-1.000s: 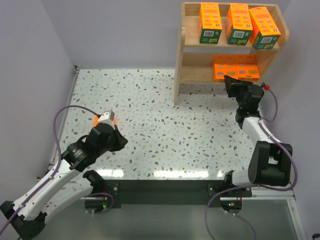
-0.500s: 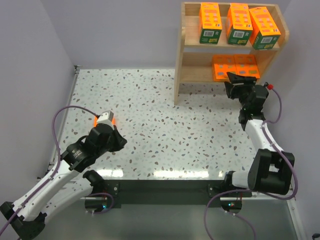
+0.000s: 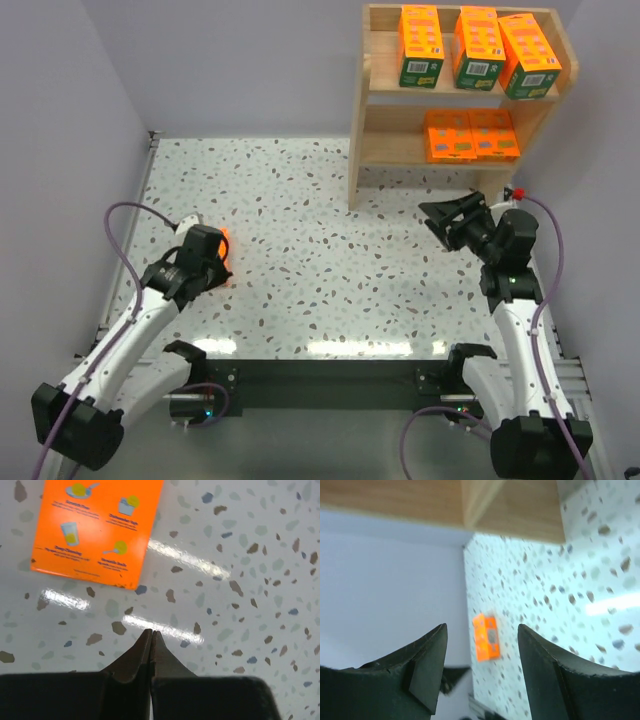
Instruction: Place and organize the cleaning sponges onto the shelf
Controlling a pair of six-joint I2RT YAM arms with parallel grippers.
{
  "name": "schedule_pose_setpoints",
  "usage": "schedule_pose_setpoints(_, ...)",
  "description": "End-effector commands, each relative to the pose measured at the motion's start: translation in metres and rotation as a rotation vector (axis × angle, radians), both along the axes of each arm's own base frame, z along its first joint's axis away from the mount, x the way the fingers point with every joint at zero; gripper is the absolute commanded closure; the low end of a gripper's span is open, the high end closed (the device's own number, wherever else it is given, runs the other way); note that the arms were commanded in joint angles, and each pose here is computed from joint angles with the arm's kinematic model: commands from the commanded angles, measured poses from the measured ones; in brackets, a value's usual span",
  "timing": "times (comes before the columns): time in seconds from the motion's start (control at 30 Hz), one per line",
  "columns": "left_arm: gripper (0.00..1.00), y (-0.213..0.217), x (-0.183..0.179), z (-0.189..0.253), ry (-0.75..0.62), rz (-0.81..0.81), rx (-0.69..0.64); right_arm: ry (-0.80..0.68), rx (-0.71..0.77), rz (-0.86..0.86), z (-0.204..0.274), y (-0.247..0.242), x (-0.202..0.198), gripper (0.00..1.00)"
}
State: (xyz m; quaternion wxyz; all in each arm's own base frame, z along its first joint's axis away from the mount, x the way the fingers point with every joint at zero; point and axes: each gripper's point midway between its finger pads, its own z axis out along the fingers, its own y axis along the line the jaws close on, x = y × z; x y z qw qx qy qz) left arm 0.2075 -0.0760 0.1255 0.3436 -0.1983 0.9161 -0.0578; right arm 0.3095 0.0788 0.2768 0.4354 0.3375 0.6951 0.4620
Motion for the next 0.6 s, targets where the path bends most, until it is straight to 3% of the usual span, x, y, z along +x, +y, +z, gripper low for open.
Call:
schedule_pose_setpoints(0.0,1.0,0.041,0.047,0.021,-0.07,0.138,0.028,0.156,-0.109,0.228,-0.061,0.03,-0.05,0.39)
schedule_pose_setpoints(0.13,1.0,0.105,0.075,0.025,-0.055,0.31,0.092,0.215,-0.185,0.35,-0.081,0.045,-0.08,0.39)
schedule_pose_setpoints(0.3,1.0,0.177,0.076,0.005,-0.016,0.563,0.077,0.256,-0.234,0.415,-0.093,0.047,-0.102,0.39)
schedule_pose_setpoints(0.4,1.0,0.197,0.076,-0.017,0.026,0.66,0.038,0.273,-0.242,0.425,-0.098,0.047,-0.104,0.39)
schedule_pose_setpoints(0.57,1.0,0.183,0.095,-0.05,0.055,0.58,-0.087,0.29,-0.259,0.466,-0.102,0.052,-0.107,0.38)
